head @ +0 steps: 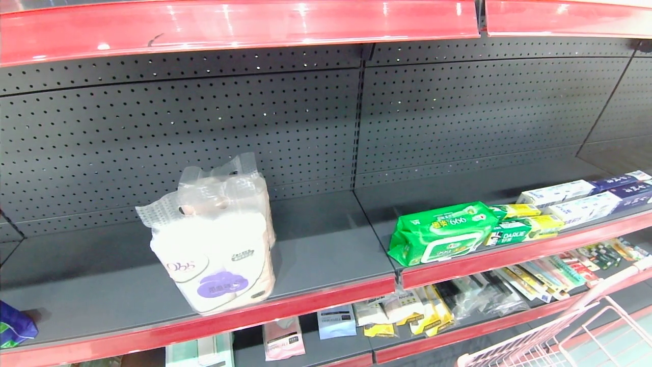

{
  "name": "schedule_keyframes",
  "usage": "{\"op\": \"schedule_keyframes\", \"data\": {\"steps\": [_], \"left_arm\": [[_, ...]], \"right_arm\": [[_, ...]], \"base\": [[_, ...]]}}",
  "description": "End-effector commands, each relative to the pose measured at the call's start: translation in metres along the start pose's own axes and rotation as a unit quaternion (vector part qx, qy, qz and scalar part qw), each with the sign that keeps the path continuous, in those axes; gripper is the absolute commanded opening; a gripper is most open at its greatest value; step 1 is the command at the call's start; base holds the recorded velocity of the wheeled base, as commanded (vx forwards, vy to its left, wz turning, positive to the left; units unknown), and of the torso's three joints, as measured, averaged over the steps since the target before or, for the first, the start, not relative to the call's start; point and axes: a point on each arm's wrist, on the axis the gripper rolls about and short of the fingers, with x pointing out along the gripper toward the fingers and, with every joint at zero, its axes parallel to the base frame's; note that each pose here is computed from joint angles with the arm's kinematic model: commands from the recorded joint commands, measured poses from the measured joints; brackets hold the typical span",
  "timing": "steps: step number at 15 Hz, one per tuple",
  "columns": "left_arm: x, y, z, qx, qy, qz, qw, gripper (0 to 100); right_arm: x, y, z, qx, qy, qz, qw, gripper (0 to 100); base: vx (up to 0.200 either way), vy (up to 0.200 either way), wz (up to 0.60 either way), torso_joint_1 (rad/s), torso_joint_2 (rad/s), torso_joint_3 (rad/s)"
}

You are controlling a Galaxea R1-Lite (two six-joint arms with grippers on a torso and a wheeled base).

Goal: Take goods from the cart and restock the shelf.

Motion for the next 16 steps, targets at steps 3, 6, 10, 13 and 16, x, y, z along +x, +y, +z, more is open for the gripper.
{"op": "schedule_keyframes", "data": {"steps": [3,6,10,13,16], "left_arm": [[0.005,0.002,-0.001,0.009,0.015,-0.002,0.9998,100],[0.009,0.003,-0.003,0.01,0.029,-0.006,0.9995,100],[0.029,0.01,-0.001,-0.007,0.086,0.009,0.9962,100],[0.072,0.029,0.016,-0.003,0.153,0.065,0.9861,100],[0.113,0.044,0.009,-0.006,0.236,0.109,0.9657,100]], "right_arm": [[0.0,0.0,0.0,0.0,0.0,0.0,1.0,100],[0.0,0.0,0.0,0.0,0.0,0.0,1.0,100],[0.0,0.0,0.0,0.0,0.0,0.0,1.0,100],[0.0,0.0,0.0,0.0,0.0,0.0,1.0,100],[0.0,0.0,0.0,-0.001,0.0,0.0,1.0,100]], "base": [[0.0,0.0,0.6,-0.001,0.0,0.01],[0.0,0.0,0.6,0.009,0.0,0.004],[0.0,0.0,0.15,-0.002,0.0,0.003],[0.0,0.0,0.0,0.0,0.0,0.0],[0.0,0.0,0.0,0.0,0.0,0.0]]}}
